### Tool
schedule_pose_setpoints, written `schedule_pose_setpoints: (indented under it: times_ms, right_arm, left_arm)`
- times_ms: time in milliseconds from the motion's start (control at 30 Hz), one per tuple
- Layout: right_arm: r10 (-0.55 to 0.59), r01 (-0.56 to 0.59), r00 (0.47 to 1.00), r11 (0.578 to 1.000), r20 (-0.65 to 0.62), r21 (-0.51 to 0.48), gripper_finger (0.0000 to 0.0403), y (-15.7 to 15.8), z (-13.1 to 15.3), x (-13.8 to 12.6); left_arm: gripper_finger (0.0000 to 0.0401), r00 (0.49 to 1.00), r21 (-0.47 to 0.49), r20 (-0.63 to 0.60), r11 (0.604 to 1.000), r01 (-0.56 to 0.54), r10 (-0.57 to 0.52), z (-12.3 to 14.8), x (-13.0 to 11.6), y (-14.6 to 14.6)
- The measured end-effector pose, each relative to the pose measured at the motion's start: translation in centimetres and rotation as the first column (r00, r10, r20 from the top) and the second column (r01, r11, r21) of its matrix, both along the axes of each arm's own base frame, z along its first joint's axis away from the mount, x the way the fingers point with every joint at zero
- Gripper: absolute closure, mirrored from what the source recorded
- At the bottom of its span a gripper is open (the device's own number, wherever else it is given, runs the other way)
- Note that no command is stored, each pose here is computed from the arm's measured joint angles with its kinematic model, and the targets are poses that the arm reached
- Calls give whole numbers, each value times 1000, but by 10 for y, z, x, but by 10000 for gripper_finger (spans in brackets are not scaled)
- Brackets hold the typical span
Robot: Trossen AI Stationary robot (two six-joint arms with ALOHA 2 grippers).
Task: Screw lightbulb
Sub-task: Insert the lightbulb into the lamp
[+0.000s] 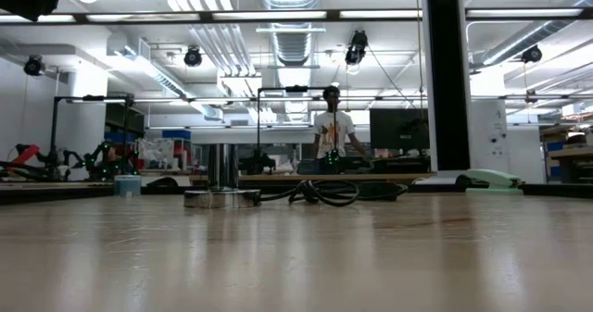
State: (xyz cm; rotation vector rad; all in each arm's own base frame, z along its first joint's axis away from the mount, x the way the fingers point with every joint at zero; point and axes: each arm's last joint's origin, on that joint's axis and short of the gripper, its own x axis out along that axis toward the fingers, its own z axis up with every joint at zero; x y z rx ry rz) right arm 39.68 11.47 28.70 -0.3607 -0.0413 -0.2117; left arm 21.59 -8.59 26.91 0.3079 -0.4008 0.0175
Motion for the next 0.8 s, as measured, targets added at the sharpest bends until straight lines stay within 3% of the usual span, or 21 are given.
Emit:
schedule_pose_setpoints:
  times_ms: [133,500,800]
  right_arm:
    - [-36,37,998,999,-49,16,168,0,-1,-3]
    - [-102,106,973,994,-209,7,169,-4,-5,-13]
    - [-142,155,897,988,-420,-4,169,-10,-12,-27]
  left_arm:
    - [213,998,-37,-45,998,-45,43,-4,1,1]
    - [179,989,-44,-141,998,-45,38,-13,4,0]
    - [164,922,-52,-362,985,-164,135,-36,8,4]
